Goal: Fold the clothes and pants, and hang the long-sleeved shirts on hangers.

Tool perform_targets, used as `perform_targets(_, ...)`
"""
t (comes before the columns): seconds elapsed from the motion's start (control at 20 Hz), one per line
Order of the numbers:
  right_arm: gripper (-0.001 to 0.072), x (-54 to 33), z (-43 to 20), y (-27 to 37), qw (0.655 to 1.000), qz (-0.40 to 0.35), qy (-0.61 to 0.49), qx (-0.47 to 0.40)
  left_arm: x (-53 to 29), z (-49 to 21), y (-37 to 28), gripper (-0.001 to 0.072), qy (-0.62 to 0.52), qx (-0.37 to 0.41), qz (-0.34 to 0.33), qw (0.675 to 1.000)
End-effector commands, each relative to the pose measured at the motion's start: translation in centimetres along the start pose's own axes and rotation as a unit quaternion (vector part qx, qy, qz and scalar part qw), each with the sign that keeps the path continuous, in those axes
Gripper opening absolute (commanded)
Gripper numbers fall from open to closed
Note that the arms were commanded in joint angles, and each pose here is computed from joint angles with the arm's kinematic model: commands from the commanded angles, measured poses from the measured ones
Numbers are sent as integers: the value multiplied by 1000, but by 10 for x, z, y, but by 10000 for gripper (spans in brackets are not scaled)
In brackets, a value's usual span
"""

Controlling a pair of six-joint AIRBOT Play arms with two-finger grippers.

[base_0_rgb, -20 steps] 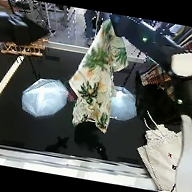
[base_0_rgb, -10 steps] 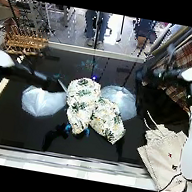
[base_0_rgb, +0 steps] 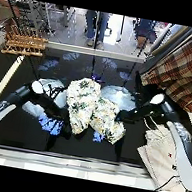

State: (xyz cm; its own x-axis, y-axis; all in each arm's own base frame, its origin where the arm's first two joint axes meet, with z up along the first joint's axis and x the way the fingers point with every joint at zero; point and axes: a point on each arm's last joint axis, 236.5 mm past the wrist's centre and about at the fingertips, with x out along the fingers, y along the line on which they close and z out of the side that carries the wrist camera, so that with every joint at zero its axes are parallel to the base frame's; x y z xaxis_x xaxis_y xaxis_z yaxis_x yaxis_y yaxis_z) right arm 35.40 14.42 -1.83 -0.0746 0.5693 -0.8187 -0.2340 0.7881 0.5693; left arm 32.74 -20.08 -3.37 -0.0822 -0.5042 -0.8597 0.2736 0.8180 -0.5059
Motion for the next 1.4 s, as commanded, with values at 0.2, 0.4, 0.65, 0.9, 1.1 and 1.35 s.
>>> perform_targets(0.2, 652, 46, 1, 17, 997, -50, 2, -55, 41, 43, 9, 636, -62, -102, -42, 992)
perform_targets(0.4, 654, 31, -22, -15, 991, -112, 49, -48, 52, 79, -8, 275, -120, -135, -109, 978)
perform_targets(0.65, 706, 70, -37, 3, 975, -122, 86, -164, 48, 94, -3, 9, -150, -139, -110, 973)
perform_targets(0.9, 572, 110, 4, 10, 960, -196, 3, -201, -10, 107, -26, 8, -202, -83, -121, 968)
perform_targets(1.1, 8, 107, 12, -6, 961, -234, -13, -148, -70, 107, -47, 9, -236, -49, -137, 961)
perform_targets(1.35, 6, 13, 4, 78, 949, -205, -42, -237, -219, 130, -92, 9, -376, 0, -203, 904)
